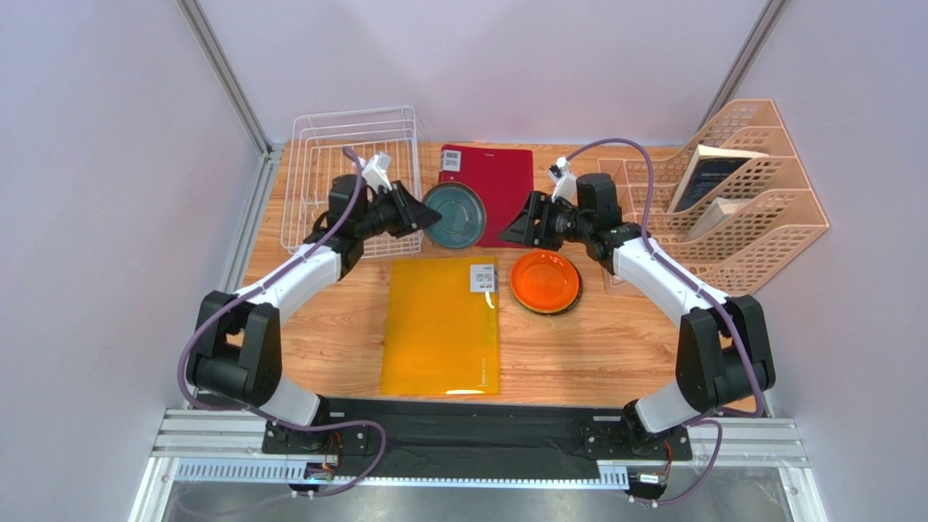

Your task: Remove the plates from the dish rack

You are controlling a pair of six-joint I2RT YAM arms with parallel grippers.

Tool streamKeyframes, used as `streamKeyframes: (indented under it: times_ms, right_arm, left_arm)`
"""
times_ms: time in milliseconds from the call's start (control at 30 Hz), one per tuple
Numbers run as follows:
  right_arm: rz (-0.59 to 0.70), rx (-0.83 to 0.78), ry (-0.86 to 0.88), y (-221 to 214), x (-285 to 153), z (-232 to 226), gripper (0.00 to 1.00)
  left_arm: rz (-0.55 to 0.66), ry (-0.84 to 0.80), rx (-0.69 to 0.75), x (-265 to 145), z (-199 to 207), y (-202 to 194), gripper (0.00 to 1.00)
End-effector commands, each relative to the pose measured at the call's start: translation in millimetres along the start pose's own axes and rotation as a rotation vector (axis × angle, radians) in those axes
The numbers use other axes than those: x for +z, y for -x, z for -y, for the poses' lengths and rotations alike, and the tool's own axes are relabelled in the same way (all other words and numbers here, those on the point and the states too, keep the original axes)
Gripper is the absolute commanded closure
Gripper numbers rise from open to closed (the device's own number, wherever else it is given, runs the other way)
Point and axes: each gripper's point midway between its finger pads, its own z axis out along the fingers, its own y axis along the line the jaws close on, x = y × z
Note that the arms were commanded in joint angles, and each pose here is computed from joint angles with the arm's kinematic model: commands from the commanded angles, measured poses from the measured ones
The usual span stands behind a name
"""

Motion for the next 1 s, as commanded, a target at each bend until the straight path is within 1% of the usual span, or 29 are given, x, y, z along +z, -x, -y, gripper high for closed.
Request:
streamKeyframes:
  times_ms: [0, 267, 400, 500, 533, 600, 633, 667, 700, 767, 800, 833, 867, 900, 933, 967]
  right_arm:
    - [0.044, -0.039, 0.115, 19, 5, -26, 0.34]
    - [0.002, -0.015, 0.128, 13, 20, -16, 0.34]
    - [-0.003, -0.021, 0.173, 11, 26, -18, 0.39]
    - [0.001, -0.017, 0.186, 8, 27, -15, 0.88]
    - [0.005, -0.017, 0.185, 8, 25, -15, 1.00]
    - [0.016, -0.019, 0.184, 7, 22, -13, 1.00]
    - [0.023, -0.016, 0.175, 4, 19, -10, 1.00]
    - [0.035, -0.018, 0.167, 4, 16, -8, 1.00]
    - [0.042, -0.017, 0.161, 4, 13, -6, 1.00]
    - [0.071, -0.001, 0.116, 5, 4, 4, 1.00]
    - [0.083, 0.001, 0.099, 6, 0, 8, 1.00]
    - [0.100, 0.010, 0.071, 8, -9, 13, 1.00]
    - [0.116, 0.020, 0.032, 8, -14, 21, 1.00]
    - [0.129, 0.021, 0.010, 10, -20, 25, 1.00]
    - [0.146, 0.018, -0.016, 12, -31, 29, 1.00]
    - [0.168, 0.011, -0.042, 15, -36, 34, 1.00]
  left_arm:
    - [0.004, -0.176, 0.029, 9, 48, -1, 1.00]
    - [-0.071, -0.280, 0.042, 22, 83, -29, 1.00]
    - [-0.095, -0.334, 0.048, 24, 95, -37, 1.00]
    - [-0.115, -0.348, 0.038, 27, 95, -41, 1.00]
    - [-0.118, -0.348, 0.035, 28, 93, -43, 1.00]
    - [-0.109, -0.347, 0.033, 28, 92, -43, 1.00]
    - [-0.113, -0.342, 0.030, 29, 88, -46, 0.98]
    - [-0.112, -0.341, 0.037, 29, 88, -46, 0.91]
    - [-0.116, -0.335, 0.038, 30, 85, -47, 0.74]
    - [-0.126, -0.323, 0.058, 31, 81, -49, 0.59]
    - [-0.118, -0.308, 0.064, 32, 78, -48, 0.44]
    - [-0.126, -0.284, 0.061, 33, 74, -50, 0.40]
    - [-0.125, -0.270, 0.085, 33, 70, -51, 0.37]
    - [-0.110, -0.243, 0.104, 34, 66, -48, 0.31]
    - [-0.127, -0.199, 0.107, 34, 58, -51, 0.30]
    - [-0.120, -0.174, 0.147, 34, 53, -50, 0.29]
